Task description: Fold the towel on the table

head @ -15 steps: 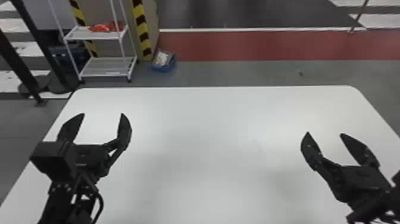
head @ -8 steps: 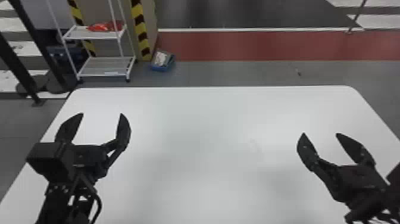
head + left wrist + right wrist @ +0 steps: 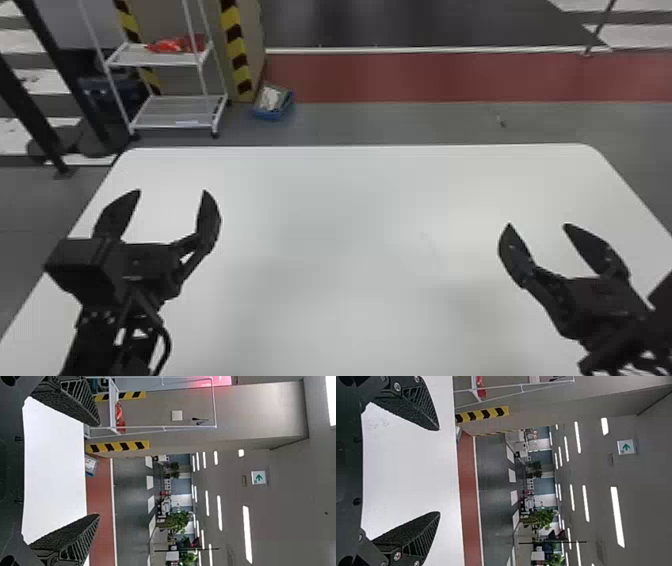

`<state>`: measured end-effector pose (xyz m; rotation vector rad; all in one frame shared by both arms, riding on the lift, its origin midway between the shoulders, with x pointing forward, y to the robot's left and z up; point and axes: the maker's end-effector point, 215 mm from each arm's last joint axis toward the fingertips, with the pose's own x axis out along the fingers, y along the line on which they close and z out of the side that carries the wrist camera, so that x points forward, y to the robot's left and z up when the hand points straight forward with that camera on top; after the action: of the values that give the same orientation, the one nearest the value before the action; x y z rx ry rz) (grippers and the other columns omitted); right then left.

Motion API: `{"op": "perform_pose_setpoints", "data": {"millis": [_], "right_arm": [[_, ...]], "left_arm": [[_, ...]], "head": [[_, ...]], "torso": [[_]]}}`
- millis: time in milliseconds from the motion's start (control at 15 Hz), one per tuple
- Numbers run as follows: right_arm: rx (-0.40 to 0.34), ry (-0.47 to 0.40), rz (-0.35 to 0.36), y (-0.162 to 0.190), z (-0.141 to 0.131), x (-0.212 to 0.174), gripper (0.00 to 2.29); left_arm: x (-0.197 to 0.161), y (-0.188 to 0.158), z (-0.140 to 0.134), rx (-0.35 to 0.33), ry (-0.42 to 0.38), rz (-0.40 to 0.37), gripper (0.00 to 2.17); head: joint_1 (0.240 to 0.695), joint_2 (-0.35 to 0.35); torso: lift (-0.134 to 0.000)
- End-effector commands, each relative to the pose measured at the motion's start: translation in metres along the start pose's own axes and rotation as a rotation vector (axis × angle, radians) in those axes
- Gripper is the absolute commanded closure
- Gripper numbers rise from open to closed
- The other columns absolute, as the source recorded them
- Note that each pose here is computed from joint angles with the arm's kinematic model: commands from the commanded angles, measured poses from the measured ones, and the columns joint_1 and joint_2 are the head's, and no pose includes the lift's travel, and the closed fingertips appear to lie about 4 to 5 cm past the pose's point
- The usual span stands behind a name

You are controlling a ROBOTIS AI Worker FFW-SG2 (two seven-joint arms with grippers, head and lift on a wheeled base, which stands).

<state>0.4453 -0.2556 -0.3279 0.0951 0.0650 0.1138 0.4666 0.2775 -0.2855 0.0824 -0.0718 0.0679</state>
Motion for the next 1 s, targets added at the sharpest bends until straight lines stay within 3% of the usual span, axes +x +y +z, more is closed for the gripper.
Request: {"op": "perform_pose_setpoints", "data": {"millis": [0,933], "right_arm": [[0.000,0.000,0.000,0.0000,-0.0001,0.0000,0.14],[0.001,0.005,0.006,0.0013,-0.0017,-0.0005,0.14]], "left_arm": [[-0.0001,-0.0010,0.0001,-0.001,0.001,-0.002,0.08],[-0.0019,-0.0033,-0.0023,-0.001,0.007,-0.006,0.08]], "head": [[0.695,0.027],[0.695,0.025]], "torso": [[-0.128],[-0.128]]}}
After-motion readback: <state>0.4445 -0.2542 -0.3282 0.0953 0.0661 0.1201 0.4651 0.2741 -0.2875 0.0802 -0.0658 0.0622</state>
